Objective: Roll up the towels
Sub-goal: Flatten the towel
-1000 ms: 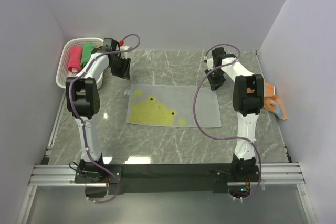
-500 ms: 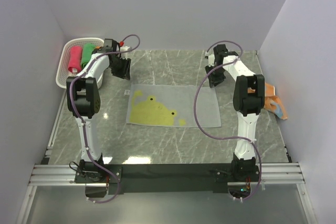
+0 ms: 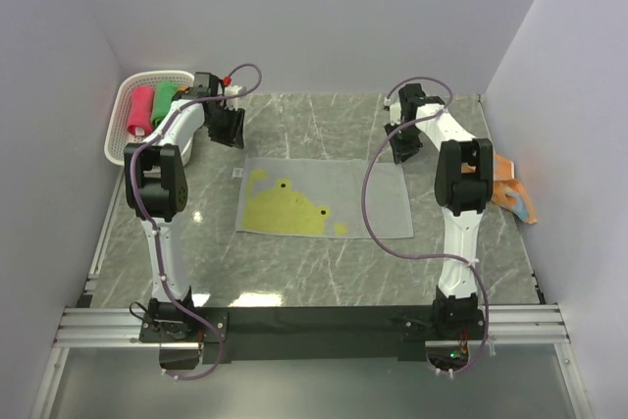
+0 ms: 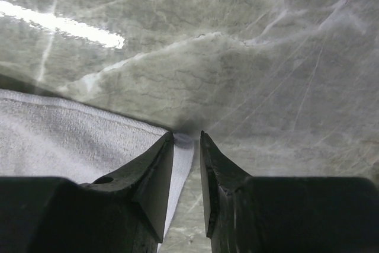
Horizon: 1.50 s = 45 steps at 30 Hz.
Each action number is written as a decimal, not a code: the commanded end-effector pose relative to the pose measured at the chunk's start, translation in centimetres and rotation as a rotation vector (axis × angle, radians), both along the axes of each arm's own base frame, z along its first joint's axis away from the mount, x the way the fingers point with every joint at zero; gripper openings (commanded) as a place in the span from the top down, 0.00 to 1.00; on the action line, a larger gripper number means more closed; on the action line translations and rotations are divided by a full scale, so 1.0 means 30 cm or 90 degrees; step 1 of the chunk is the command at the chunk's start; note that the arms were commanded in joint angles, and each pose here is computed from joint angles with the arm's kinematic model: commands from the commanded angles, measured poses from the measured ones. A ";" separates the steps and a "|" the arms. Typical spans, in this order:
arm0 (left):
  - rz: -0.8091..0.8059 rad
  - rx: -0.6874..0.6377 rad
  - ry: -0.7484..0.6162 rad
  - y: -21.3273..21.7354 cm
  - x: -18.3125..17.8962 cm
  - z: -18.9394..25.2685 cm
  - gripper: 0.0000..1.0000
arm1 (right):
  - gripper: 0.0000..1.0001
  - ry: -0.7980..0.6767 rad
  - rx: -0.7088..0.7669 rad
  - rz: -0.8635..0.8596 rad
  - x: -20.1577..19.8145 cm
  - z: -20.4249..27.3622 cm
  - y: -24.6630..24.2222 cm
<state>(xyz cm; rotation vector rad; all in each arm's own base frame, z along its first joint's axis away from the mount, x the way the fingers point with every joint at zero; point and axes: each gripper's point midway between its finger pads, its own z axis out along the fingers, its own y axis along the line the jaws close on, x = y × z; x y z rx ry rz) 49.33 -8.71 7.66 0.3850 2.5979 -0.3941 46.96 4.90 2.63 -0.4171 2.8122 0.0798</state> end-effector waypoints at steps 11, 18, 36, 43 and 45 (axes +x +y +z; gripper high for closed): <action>-0.007 -0.018 0.013 -0.029 0.028 -0.046 0.62 | 1.00 0.017 0.003 0.016 -0.021 -0.022 -0.008; -0.010 -0.034 0.021 -0.054 0.033 -0.070 0.62 | 1.00 0.000 0.021 0.021 -0.005 0.017 0.013; -0.048 0.045 0.010 -0.102 0.007 -0.133 0.60 | 1.00 -0.009 0.025 0.016 0.002 0.026 0.011; -0.033 0.079 -0.007 -0.066 0.025 -0.121 0.63 | 1.00 -0.008 0.023 0.017 -0.001 0.021 0.009; -0.029 0.075 -0.001 -0.068 0.020 -0.127 0.64 | 1.00 -0.010 0.020 0.016 0.001 0.024 0.004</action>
